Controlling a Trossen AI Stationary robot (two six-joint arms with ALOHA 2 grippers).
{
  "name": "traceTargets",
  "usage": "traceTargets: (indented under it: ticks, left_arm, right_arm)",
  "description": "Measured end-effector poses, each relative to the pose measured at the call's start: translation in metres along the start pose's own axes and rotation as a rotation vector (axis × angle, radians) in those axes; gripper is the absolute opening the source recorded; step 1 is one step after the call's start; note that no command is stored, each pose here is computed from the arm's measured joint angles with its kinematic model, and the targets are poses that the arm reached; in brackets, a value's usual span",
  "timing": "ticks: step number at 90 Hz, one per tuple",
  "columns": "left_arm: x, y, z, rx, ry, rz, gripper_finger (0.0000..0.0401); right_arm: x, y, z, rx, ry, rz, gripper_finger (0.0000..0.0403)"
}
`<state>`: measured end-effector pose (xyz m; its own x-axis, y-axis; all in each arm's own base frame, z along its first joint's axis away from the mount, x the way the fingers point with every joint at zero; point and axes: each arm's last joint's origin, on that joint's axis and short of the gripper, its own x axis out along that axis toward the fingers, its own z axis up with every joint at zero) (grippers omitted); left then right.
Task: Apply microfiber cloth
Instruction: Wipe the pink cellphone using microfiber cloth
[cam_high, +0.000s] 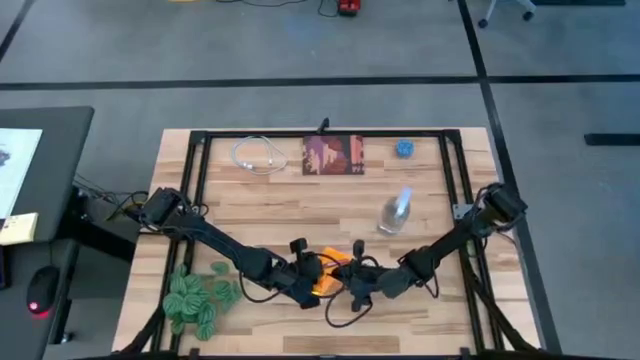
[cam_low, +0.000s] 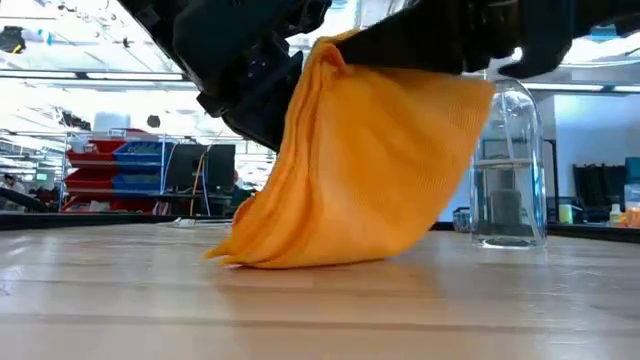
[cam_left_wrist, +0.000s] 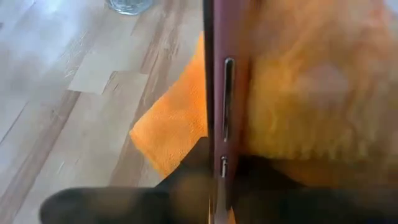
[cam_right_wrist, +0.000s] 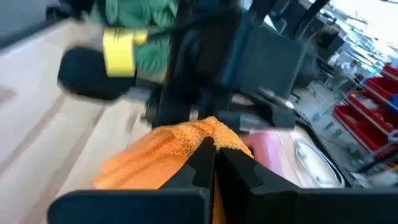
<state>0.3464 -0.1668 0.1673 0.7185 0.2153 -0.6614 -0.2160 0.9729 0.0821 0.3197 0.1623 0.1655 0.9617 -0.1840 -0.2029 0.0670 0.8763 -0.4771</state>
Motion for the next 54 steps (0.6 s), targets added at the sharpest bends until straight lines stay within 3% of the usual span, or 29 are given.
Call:
traceTargets:
  ticks: [17,41,54]
  left_arm:
    - [0.001,0.0,0.001,-0.021,-0.016,0.014,0.0008]
    - [0.001,0.001,0.001,-0.042,-0.033,0.048,0.0003]
    - [0.0,-0.002,0.005,-0.119,-0.066,0.017,0.0003]
  right_arm:
    - [0.004,-0.002,-0.017,0.026,0.136,0.065,0.0]
    - [-0.004,0.004,-0.044,0.05,0.365,0.071,0.0]
    - [-0.012,0.011,-0.044,0.069,0.334,0.054,0.0]
